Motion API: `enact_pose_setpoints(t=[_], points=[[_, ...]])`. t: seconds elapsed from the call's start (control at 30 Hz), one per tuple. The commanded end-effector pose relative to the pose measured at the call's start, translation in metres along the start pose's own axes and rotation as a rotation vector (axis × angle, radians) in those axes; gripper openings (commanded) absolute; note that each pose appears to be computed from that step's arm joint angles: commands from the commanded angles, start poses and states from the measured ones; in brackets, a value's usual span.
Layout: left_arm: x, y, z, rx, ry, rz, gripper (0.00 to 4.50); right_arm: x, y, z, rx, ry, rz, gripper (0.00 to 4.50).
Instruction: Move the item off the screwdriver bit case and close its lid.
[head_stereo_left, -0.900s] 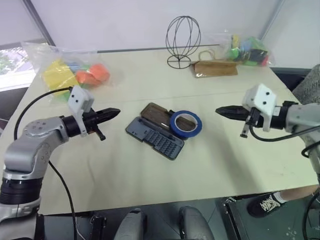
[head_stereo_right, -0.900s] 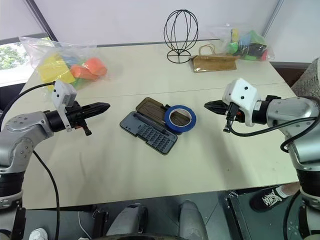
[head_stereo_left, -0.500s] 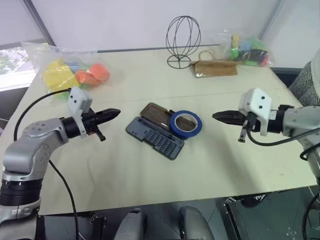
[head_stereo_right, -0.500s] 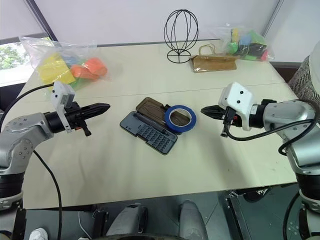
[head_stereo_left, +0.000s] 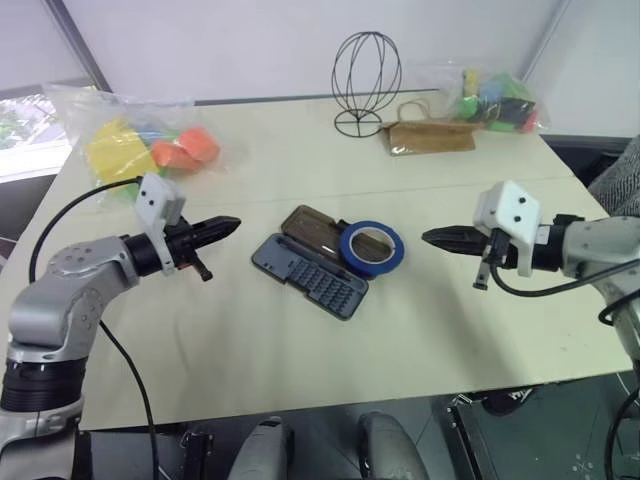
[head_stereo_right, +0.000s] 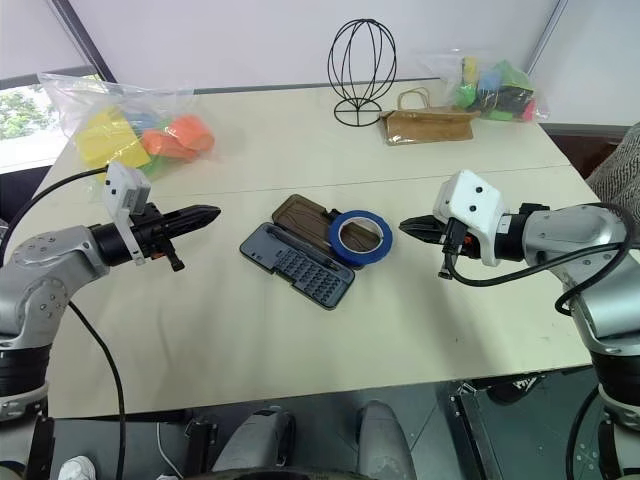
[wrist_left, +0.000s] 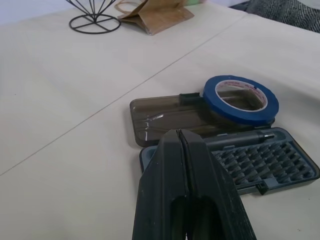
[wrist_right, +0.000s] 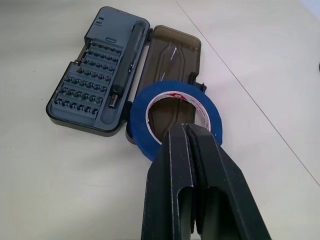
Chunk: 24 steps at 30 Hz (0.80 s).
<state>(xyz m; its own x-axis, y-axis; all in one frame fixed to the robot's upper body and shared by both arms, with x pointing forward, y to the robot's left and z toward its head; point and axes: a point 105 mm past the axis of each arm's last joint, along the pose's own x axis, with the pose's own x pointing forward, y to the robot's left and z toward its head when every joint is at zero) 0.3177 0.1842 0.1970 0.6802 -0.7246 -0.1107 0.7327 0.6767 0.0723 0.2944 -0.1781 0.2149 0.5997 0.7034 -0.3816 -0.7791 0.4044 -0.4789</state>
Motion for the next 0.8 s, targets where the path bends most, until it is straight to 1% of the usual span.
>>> enact_pose_setpoints(t=[0.03,0.17,0.23,0.3,0.33,0.37,0.47,0.5,0.6,0.73,0.8], points=[[0.000,-0.004,0.013,0.038,-0.033,-0.010,0.00,0.000,0.002,0.011,-0.035,-0.034,-0.002,0.04],[0.000,-0.005,0.012,0.039,-0.026,-0.013,0.00,0.002,0.002,0.013,-0.037,-0.041,-0.005,0.04],[0.002,-0.005,0.011,0.037,-0.026,-0.016,0.00,0.005,0.001,0.009,-0.046,-0.033,-0.013,0.57],[0.004,-0.005,0.009,0.035,-0.024,-0.019,0.00,0.009,0.004,0.004,-0.068,-0.011,0.000,1.31],[0.005,-0.006,0.008,0.036,-0.020,-0.023,0.00,0.012,0.006,0.002,-0.067,-0.008,0.007,1.95],[0.006,-0.008,0.008,0.038,-0.019,-0.030,0.00,0.015,0.008,-0.001,-0.064,-0.006,0.012,2.38],[0.009,-0.009,0.008,0.044,-0.017,-0.037,0.00,0.023,0.011,-0.009,-0.101,0.023,0.023,4.10],[0.009,-0.009,0.008,0.045,-0.017,-0.037,0.00,0.024,0.010,-0.010,-0.115,0.029,0.020,4.47],[0.011,-0.010,0.006,0.046,-0.016,-0.038,0.00,0.035,0.011,-0.021,-0.195,0.072,0.019,4.47],[0.011,-0.012,0.005,0.050,-0.013,-0.040,0.00,0.047,0.010,-0.035,-0.240,0.115,-0.003,4.47],[0.011,-0.013,0.004,0.050,-0.011,-0.039,0.00,0.052,0.008,-0.039,-0.247,0.112,-0.021,4.47]])
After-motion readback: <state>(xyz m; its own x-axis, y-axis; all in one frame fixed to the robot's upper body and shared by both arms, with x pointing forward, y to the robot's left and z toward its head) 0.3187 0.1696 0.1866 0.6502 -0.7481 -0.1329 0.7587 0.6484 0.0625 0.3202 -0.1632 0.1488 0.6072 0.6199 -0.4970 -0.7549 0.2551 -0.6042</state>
